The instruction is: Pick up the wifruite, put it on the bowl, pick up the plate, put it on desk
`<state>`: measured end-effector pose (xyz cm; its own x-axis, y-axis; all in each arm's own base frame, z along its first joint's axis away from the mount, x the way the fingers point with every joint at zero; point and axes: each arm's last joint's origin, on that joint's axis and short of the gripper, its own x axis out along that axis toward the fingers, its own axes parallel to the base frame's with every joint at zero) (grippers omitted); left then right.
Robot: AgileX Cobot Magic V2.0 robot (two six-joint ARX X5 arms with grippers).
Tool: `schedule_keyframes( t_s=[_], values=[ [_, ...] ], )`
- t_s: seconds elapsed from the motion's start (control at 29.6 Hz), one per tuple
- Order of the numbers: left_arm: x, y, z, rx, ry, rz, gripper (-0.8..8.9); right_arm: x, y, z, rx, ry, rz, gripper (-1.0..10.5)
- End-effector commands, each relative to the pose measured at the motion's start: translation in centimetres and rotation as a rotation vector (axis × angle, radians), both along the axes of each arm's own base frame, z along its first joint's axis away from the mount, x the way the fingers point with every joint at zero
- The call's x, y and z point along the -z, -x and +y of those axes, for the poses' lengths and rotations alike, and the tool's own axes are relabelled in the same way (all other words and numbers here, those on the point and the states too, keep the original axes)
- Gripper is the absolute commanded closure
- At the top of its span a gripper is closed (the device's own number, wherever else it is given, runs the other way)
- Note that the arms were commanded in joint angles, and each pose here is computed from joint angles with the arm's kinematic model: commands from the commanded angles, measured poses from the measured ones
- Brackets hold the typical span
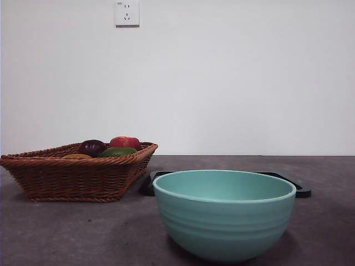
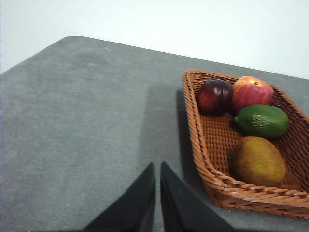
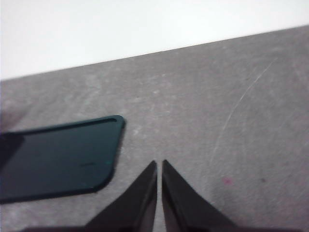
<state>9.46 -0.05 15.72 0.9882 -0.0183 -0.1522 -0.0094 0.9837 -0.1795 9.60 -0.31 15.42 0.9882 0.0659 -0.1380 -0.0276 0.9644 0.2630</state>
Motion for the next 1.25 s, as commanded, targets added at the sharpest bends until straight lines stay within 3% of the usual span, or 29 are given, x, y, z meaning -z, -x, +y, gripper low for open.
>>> schedule_keyframes(
  t_s=[0.03,0.3,0.47,0.68,0.98,1.25],
  values=[
    [-1.0,0.2,-0.1,0.01,0.049,-0.028,7.98,-0.8,0.1,0.1,-0.003,-0.112,-0.023,9.4],
    [-4.4,1.0,-0.5,0.054,0.147,-0.117,7.98,-4.0,0.9,0.5,-0.039,-0.233,-0.098,9.4],
    [-7.8,1.7,-0.7,0.091,0.156,-0.178,7.98,-7.1,1.8,0.8,-0.091,-0.259,-0.113,9.4],
    [-12.7,2.0,-1.2,0.218,0.163,-0.197,7.98,-11.1,2.6,1.4,-0.224,-0.259,-0.067,9.4],
    [-18.3,1.8,-1.9,0.459,0.164,-0.075,7.98,-15.9,2.5,2.4,-0.509,-0.198,0.086,9.4],
    [-20.3,2.7,-2.6,0.618,0.105,-0.022,7.98,-18.6,3.0,3.6,-0.735,-0.061,0.126,9.4]
  ],
)
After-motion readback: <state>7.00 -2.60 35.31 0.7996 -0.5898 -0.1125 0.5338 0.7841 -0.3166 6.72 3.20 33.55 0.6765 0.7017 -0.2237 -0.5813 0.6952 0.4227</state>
